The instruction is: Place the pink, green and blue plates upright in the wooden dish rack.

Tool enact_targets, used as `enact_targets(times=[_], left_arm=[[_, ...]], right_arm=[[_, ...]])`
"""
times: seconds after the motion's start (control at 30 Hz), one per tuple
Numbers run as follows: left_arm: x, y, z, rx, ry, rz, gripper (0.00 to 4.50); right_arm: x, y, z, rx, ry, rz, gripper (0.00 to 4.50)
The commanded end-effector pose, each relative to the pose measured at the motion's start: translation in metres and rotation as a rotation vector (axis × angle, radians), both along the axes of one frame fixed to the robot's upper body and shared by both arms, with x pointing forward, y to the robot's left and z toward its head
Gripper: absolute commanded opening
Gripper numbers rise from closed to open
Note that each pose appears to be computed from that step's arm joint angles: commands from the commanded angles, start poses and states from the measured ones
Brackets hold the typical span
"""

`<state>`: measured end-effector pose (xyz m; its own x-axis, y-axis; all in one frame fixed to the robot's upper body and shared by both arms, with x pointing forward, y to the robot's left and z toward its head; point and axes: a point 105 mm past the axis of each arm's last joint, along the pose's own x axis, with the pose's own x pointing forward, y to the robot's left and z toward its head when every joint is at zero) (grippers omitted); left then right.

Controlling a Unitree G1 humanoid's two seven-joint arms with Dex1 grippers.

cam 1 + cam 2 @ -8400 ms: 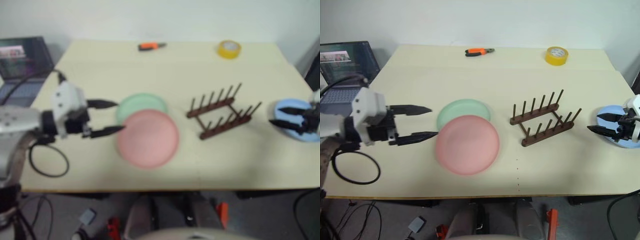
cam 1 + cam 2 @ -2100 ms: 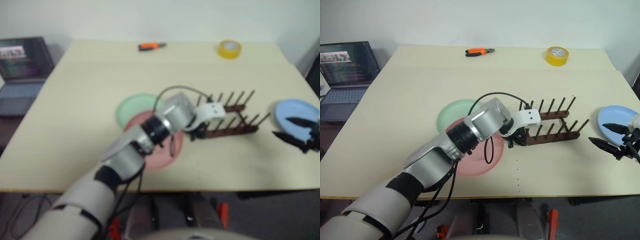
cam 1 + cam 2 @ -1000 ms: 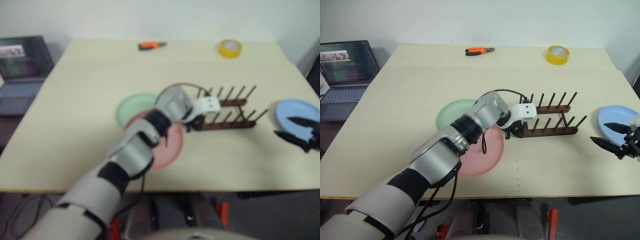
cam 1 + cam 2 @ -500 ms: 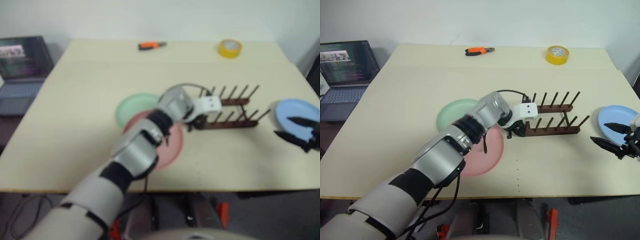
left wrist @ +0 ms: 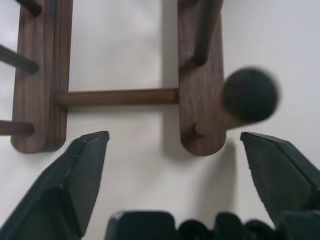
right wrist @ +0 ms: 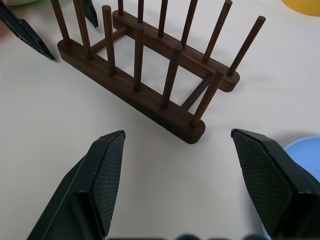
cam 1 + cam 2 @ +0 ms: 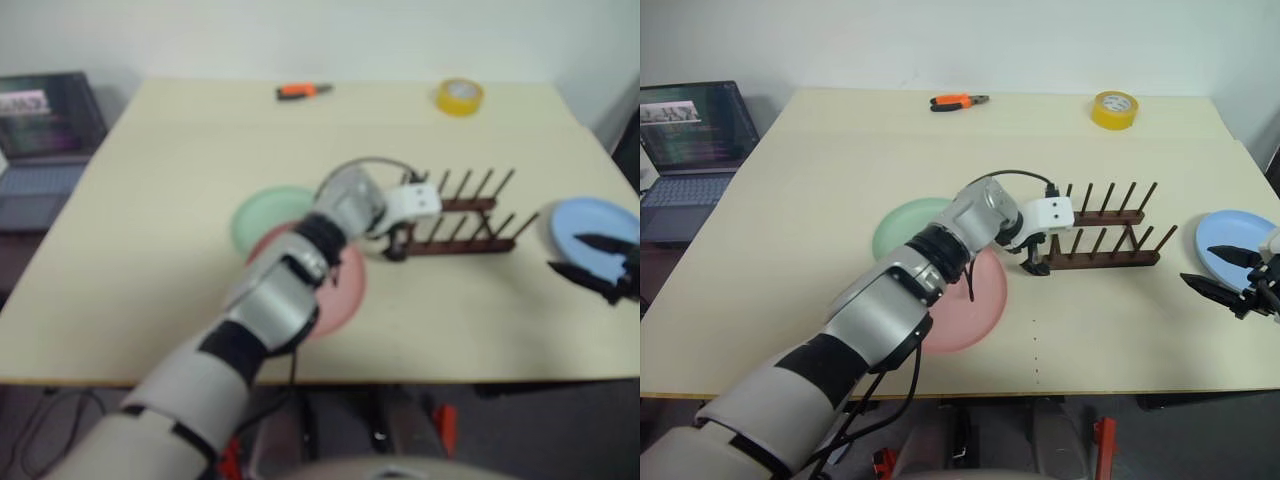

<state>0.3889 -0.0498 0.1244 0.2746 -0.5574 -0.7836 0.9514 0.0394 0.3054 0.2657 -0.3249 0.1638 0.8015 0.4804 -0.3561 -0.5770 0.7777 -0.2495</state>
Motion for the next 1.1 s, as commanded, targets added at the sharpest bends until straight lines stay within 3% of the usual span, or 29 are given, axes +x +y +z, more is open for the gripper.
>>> enact_targets(times=[0.03, 0.4, 0.67, 0.73, 1.1], left_arm=[[0.006, -0.002, 0.029, -0.030, -0.068, -0.024, 4.47], [-0.003, 0.012, 0.086, -0.061, -0.158, -0.105, 4.47], [-0.034, 0.011, 0.089, -0.076, -0.137, -0.185, 4.47], [-0.043, 0.008, 0.085, -0.079, -0.118, -0.212, 4.12], [-0.071, -0.003, 0.045, -0.059, 0.018, -0.263, 0.44]], right_arm=[[0.003, -0.001, 0.010, -0.035, -0.025, 0.004, 3.71], [0.010, -0.004, -0.001, -0.063, 0.017, -0.013, 3.71], [0.013, -0.005, -0.002, -0.063, 0.025, -0.010, 3.71], [0.014, -0.004, -0.002, -0.065, 0.030, -0.007, 3.71], [0.015, -0.001, -0.017, -0.077, 0.082, -0.007, 0.05]])
